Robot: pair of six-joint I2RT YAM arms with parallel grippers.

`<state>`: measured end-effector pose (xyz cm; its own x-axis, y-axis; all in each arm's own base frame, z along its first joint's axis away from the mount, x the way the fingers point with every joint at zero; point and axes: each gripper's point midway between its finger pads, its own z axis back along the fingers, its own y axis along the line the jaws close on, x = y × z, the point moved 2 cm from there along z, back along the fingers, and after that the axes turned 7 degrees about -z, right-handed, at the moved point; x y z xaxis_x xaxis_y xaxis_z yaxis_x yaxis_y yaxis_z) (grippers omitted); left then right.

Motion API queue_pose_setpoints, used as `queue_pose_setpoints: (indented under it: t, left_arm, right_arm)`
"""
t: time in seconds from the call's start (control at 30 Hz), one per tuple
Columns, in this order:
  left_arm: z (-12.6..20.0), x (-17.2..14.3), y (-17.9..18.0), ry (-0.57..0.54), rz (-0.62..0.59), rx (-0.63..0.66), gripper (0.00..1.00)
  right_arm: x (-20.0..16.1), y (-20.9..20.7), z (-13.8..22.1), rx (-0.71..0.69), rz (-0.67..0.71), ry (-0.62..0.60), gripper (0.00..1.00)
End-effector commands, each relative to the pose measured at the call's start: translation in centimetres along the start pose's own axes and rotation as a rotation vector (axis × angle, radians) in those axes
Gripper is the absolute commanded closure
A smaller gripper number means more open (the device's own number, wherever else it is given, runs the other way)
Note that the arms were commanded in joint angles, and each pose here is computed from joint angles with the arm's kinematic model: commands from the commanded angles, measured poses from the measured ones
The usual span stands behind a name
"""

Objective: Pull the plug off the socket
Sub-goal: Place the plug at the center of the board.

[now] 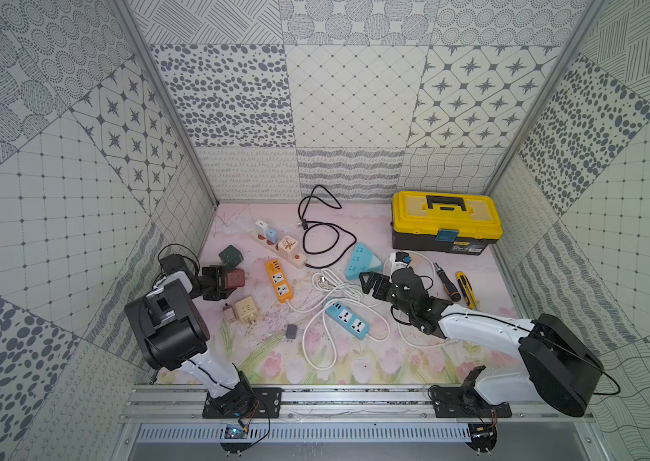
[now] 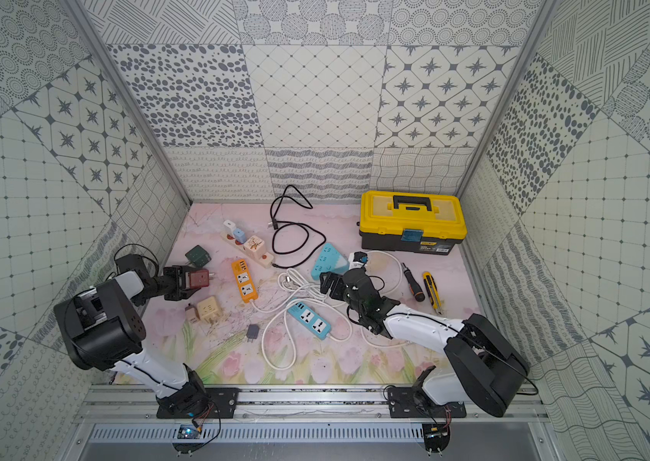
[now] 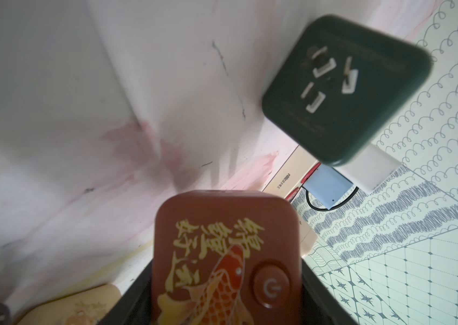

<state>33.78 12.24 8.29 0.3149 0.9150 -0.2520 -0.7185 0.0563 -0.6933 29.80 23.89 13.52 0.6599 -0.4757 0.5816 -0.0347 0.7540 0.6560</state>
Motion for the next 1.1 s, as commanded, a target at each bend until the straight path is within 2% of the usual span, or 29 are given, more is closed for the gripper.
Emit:
queue_pose_setpoints:
  t: [0.0,0.37,0.63,0.8,0.93,1.03,1.07]
  left_arm:
    - [1.8,0.3,-1.0,-0.041,-0.053,-0.001,0.47]
    - [5.8,-0.5,-0.3,-0.196,-0.061,0.156,0.3]
    - [2.9,-0.9,1.0,-0.078,0.008,0.101,0.34]
    - [2.1,0.0,1.5,-0.087,0.007,0.115,0.31]
    - [2.3,0.6,1.0,-0.099,-0.024,0.121,0.24]
    - [3.4,0.9,0.7,-0.155,-0.043,0.154,0.07]
    - [3.9,1.0,0.8,-0.186,-0.046,0.173,0.05]
  right_arm:
    - [0.5,0.7,0.2,0.004,0.03,-0.015,0.01]
    - [0.8,1.6,0.5,0.001,0.063,-0.004,0.01]
    - [0.9,2.7,1.2,0.011,0.078,-0.024,0.01]
    - [0.8,3.0,1.5,0.001,0.096,-0.03,0.01]
    - [0.7,3.2,1.4,-0.004,0.108,-0.035,0.01]
    - [0.7,4.0,1.1,-0.001,0.135,-0.028,0.01]
    - [0.7,4.5,1.0,0.006,0.155,-0.024,0.01]
